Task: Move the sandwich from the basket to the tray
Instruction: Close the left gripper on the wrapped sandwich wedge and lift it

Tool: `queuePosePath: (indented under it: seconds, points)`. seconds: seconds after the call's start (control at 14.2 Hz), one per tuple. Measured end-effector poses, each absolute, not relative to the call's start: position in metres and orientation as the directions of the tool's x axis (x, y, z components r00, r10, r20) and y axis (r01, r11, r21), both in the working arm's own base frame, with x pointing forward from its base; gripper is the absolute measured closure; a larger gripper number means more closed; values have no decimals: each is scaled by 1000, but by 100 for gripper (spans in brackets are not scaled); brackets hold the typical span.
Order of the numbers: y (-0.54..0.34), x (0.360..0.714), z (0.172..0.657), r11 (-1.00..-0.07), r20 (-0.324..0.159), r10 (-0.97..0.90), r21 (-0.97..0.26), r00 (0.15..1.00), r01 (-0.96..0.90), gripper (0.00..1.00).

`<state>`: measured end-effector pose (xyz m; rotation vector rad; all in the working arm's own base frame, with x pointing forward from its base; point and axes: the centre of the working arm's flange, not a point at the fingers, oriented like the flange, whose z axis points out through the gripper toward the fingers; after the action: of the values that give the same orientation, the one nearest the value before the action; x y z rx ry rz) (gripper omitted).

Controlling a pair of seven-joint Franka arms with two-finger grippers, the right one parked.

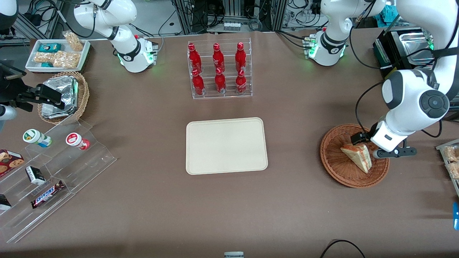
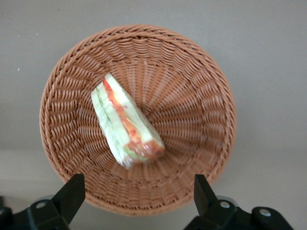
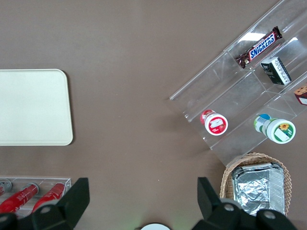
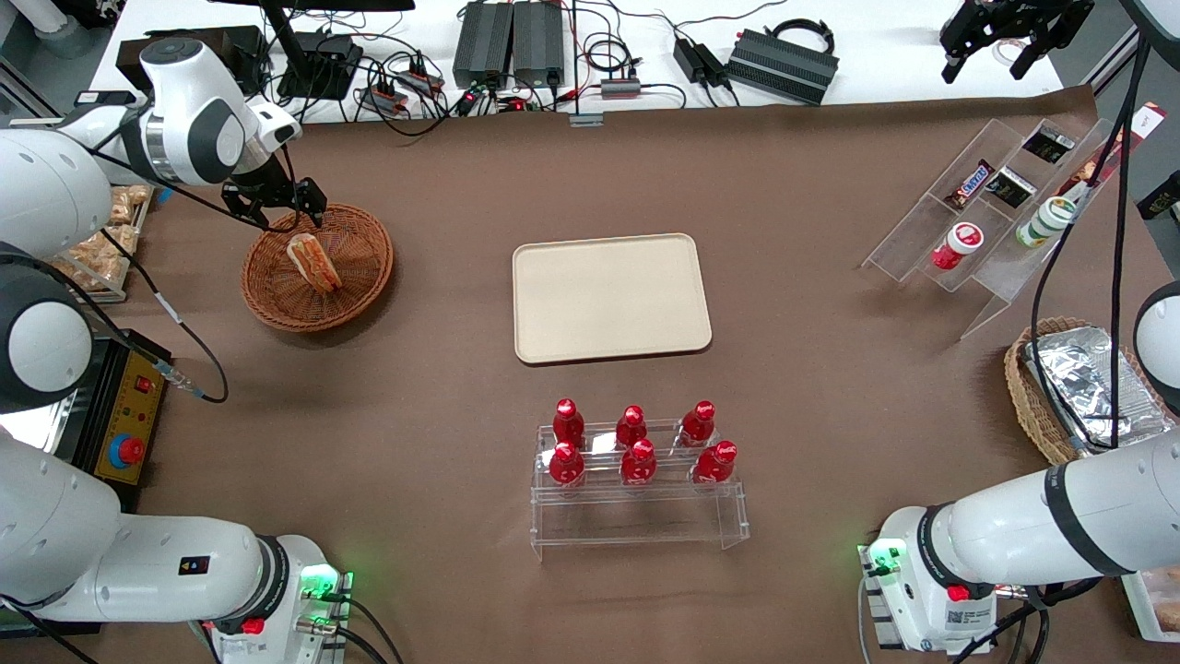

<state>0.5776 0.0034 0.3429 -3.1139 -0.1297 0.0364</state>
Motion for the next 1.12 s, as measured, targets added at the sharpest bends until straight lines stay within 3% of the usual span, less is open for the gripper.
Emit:
queuePosePath:
  seconds: [0.28,0.56,0.91,0.98,1.12]
  points:
    - [38,576,319,-949,-24,313,42,950,313,0]
    - [35,580,310,-805,-16,590,63,807,590,0]
    - [32,581,265,-731,-48,680,33,732,681,1]
    - [32,581,256,-723,-54,689,27,723,690,5]
    - [32,580,244,-710,-59,702,20,710,704,27]
